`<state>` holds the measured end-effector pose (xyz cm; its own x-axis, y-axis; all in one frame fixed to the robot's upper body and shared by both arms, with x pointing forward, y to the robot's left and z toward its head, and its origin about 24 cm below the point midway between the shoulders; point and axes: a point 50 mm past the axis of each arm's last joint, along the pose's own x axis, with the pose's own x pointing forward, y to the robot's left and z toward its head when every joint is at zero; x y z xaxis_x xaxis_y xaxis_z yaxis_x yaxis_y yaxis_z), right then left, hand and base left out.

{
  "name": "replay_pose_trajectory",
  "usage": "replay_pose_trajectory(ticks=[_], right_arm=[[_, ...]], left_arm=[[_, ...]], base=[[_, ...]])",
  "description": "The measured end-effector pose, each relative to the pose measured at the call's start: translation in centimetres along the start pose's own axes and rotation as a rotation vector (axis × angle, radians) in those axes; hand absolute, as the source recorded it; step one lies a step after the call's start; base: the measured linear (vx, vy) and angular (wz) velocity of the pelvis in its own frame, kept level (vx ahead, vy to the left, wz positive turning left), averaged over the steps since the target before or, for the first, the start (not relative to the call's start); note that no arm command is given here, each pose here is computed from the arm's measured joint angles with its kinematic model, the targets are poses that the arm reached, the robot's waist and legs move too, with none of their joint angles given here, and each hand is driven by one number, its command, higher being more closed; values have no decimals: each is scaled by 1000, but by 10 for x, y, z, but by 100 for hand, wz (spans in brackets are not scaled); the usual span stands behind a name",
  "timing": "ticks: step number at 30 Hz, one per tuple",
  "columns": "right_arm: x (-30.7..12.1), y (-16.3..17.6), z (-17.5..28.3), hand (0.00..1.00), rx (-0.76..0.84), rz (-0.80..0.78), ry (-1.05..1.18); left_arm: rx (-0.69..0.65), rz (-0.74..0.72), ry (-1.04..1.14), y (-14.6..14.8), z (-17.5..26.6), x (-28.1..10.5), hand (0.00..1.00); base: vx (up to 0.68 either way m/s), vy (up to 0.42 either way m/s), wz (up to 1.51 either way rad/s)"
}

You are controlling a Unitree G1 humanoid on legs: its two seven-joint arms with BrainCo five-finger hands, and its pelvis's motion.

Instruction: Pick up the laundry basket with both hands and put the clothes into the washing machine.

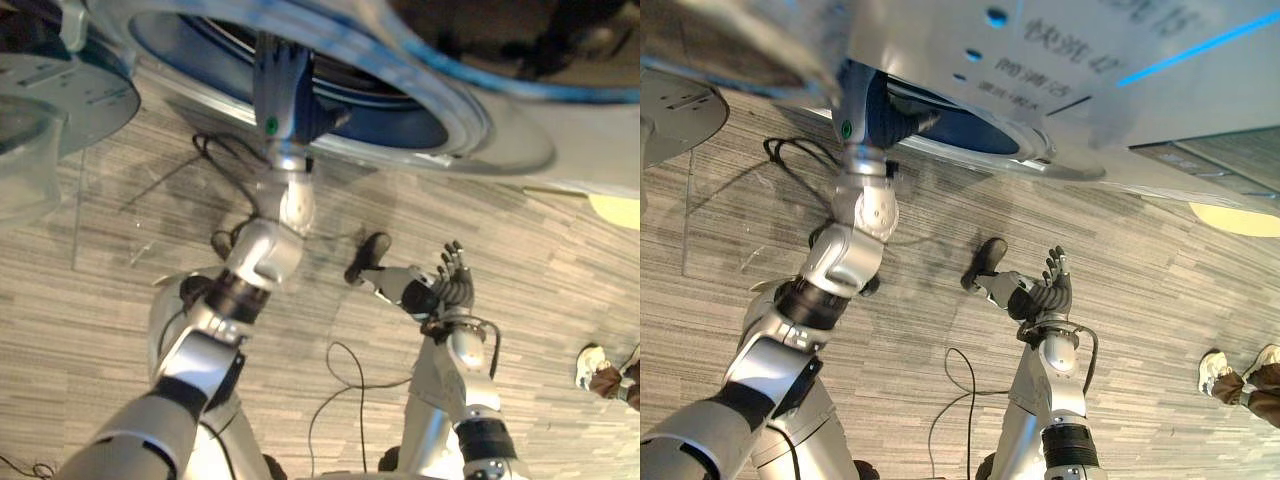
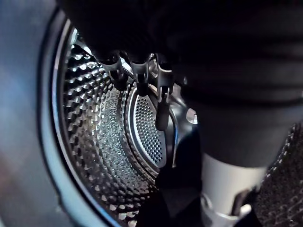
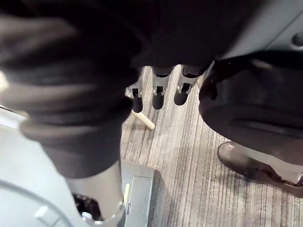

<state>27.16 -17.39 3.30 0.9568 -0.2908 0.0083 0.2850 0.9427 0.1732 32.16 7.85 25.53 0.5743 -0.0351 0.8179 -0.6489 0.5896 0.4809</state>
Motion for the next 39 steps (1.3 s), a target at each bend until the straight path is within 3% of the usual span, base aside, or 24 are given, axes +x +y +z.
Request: replay_pose_trajectory(ticks=[5, 10, 13, 20, 30, 39], right_arm=[[-2, -3, -1, 0, -33, 45, 2], [-4, -9, -2, 0, -45, 57, -12], [-7, -12, -4, 0, -49, 53, -9], [-10, -29, -9, 0, -89, 41, 15], [-7, -41, -7, 0, -135, 6, 19], [-40, -62, -80, 0, -259, -36, 409]], left_arm=[[-19, 175, 40, 30, -16, -13, 0], [51, 367, 55, 74, -41, -45, 0], [79, 345, 92, 83, -52, -77, 0], [-52, 276, 209, 81, -53, -125, 0], [-171, 49, 487, 55, -66, -179, 0], [-389, -157, 658, 43, -71, -213, 0]], base=[[-35, -19, 6], [-29, -5, 0], [-5, -16, 7], [10, -12, -3], [9, -74, 18], [72, -135, 22]])
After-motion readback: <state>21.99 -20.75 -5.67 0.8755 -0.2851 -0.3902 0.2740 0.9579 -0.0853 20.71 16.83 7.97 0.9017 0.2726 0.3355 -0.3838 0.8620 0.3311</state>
